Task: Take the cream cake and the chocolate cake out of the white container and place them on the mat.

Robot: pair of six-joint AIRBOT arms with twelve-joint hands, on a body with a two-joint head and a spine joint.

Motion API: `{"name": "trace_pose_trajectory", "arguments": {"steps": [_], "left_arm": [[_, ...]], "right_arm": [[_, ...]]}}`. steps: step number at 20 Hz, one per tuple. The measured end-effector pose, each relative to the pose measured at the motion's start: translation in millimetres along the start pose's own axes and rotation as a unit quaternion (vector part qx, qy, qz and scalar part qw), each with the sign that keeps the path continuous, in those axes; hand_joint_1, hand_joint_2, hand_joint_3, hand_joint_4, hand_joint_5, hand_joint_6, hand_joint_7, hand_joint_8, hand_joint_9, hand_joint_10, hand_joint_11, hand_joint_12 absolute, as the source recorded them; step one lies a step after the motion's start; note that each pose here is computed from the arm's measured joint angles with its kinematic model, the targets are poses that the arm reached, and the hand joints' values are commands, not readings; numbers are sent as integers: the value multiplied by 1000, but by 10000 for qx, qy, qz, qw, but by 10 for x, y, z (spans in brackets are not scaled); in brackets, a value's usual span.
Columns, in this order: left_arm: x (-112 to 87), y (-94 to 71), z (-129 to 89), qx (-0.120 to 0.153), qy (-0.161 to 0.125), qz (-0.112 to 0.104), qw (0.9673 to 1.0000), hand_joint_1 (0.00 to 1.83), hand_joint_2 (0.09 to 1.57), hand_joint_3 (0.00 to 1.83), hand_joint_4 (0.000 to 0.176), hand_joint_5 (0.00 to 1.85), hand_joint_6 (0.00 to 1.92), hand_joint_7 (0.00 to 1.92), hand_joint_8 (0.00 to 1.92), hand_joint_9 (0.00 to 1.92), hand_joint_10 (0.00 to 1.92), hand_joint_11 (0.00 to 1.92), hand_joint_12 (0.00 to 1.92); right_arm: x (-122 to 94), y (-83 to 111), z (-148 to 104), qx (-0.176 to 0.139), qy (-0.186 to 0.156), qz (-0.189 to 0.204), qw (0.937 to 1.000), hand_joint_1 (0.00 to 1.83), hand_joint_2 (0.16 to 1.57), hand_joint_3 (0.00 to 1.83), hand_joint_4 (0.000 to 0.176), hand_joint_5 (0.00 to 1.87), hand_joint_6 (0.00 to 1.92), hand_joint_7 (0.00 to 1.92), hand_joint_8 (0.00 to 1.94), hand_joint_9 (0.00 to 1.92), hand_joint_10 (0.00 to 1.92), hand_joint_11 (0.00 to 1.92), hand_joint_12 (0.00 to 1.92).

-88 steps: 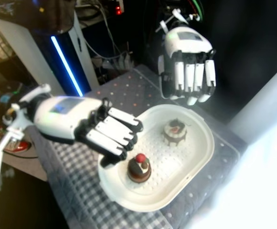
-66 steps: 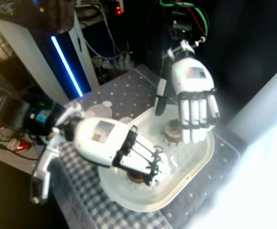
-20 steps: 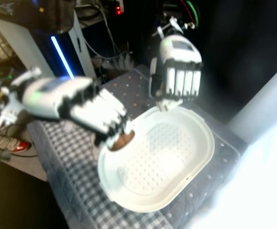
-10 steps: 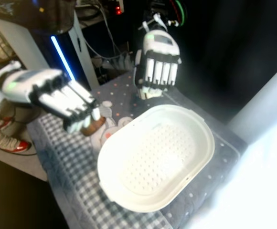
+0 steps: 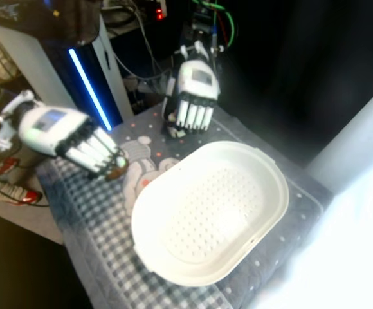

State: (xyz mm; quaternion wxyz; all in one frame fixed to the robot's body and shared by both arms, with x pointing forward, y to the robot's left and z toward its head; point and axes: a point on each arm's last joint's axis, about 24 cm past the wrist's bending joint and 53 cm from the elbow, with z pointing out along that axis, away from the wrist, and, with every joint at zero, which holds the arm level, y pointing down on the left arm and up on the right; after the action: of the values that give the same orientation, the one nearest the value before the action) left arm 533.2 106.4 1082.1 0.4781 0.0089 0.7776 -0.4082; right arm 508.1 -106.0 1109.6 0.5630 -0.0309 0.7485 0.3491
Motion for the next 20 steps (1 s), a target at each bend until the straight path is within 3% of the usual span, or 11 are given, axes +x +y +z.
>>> {"name": "trace_pose_trajectory", "arguments": {"steps": [1,2,4,6,7,8,12,14,16,17,20], "left_arm": [[24,14,10,-12,35,-47,10000,1212,1267,1,0,588,1344,790,1451,766,1323,663,1594],[65,39,24,-28,91,-148,9998,839,1248,0,0,456,900,551,988,445,1113,266,1641],[78,73,28,-57,116,-243,9996,715,1200,0,0,429,617,489,682,343,1019,149,1628],[73,78,25,-62,102,-326,9994,556,1010,0,39,309,94,299,87,95,599,0,1267],[72,94,27,-66,114,-341,9993,556,1010,0,39,309,94,299,87,95,599,0,1267],[58,138,23,-102,102,-435,9990,549,939,0,83,228,12,171,8,51,340,0,949],[40,172,-4,-120,39,-598,9981,535,917,1,89,228,3,173,4,119,151,0,819],[-35,184,-43,-94,-137,-725,9972,468,906,1,100,289,2,245,3,225,228,0,1292],[-272,177,-112,-31,-520,-710,9961,435,918,0,62,379,5,370,11,281,419,39,1469],[-449,170,-151,20,-804,-671,9945,494,979,6,0,466,26,485,43,363,513,136,1420],[-811,105,-249,219,-1467,-628,9869,472,1141,9,0,588,11,710,49,596,430,350,1115]], "right_arm": [[24,-17,-6,31,46,53,10000,1259,1088,2,0,1034,794,1054,1059,793,1234,596,1624],[54,-22,-9,38,105,63,9999,1144,1108,2,0,874,611,877,842,721,1068,495,1529],[115,-14,-7,38,198,101,9997,1018,1122,2,0,799,452,801,654,656,917,359,1499],[157,-8,-15,19,277,101,9996,725,1012,0,0,587,131,622,222,467,648,181,1454],[158,-9,-15,22,279,104,9996,725,1012,0,0,587,131,622,222,467,648,181,1454],[154,-8,-15,19,273,101,9996,651,976,0,0,542,48,602,124,424,582,131,1433],[138,-34,-17,59,260,98,9996,667,922,0,0,555,31,627,99,429,587,127,1469],[78,-56,-20,82,180,136,9997,634,905,0,0,574,24,659,97,407,702,122,1519],[-62,-79,-28,89,-39,138,9999,568,924,3,0,605,33,682,115,387,827,135,1572],[-174,-87,-37,73,-205,151,9996,528,926,3,0,634,52,704,148,407,915,185,1595],[-500,-96,-65,-17,-777,89,9969,562,968,57,0,476,644,567,756,457,1049,236,1612]]}}
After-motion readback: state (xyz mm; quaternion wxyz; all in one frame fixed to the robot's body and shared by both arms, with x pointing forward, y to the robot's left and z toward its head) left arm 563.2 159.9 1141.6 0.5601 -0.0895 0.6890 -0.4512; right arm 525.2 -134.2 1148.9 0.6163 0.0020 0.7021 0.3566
